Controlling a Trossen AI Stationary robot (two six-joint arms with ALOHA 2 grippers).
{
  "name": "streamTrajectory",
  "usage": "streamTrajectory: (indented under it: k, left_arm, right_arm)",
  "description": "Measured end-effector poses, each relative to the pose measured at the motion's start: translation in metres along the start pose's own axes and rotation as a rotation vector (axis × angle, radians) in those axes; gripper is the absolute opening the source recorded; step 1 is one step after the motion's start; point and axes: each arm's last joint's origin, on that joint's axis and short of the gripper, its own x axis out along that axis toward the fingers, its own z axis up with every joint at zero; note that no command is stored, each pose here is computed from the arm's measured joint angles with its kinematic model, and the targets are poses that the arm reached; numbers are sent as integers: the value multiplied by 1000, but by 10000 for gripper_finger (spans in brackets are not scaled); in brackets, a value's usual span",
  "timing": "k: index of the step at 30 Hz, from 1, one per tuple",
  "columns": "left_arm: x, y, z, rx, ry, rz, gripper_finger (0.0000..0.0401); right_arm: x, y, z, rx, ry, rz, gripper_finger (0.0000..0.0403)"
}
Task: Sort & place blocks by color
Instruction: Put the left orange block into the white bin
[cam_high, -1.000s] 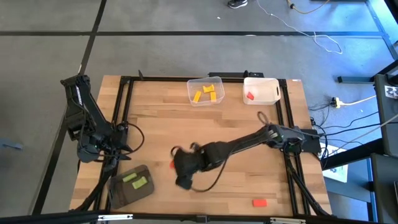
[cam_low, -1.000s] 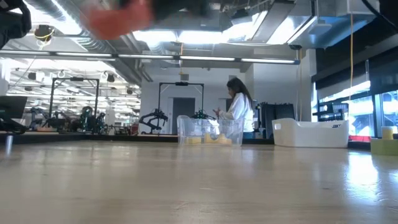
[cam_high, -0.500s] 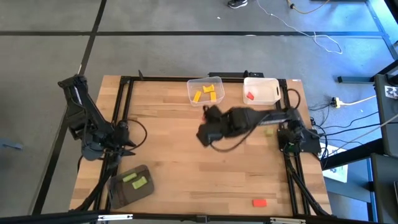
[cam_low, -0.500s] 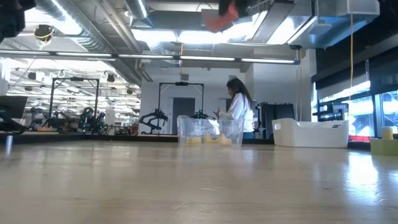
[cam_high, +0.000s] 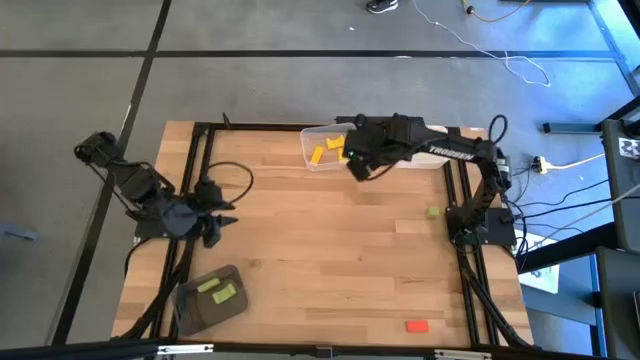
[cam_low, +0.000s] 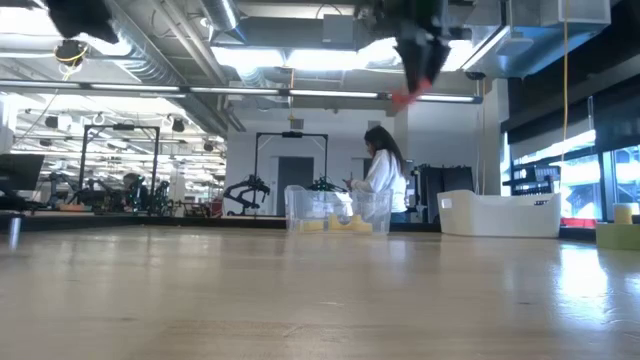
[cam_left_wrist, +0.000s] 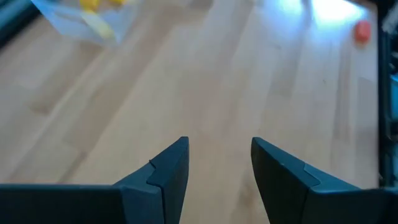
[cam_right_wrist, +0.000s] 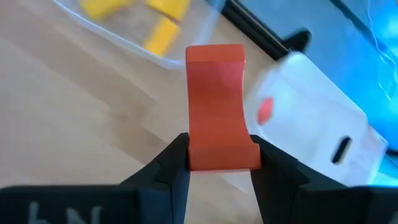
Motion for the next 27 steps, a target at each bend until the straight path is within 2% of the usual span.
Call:
streamTrajectory:
  k: [8,13,21,27]
  left_arm:
    - [13,8,30,29,-149,58,163]
    - [20,13,43,26,-183,42,163]
    - [39,14,50,9,-117,23,163]
    - [51,14,53,-3,-80,18,163]
  right_arm:
    - [49,-49,-2,33,135,-149,132]
    - [87,-76,0,63,213,-240,132]
    - [156,-112,-1,84,276,-184,132]
    - [184,-133,-2,103,276,-137,132]
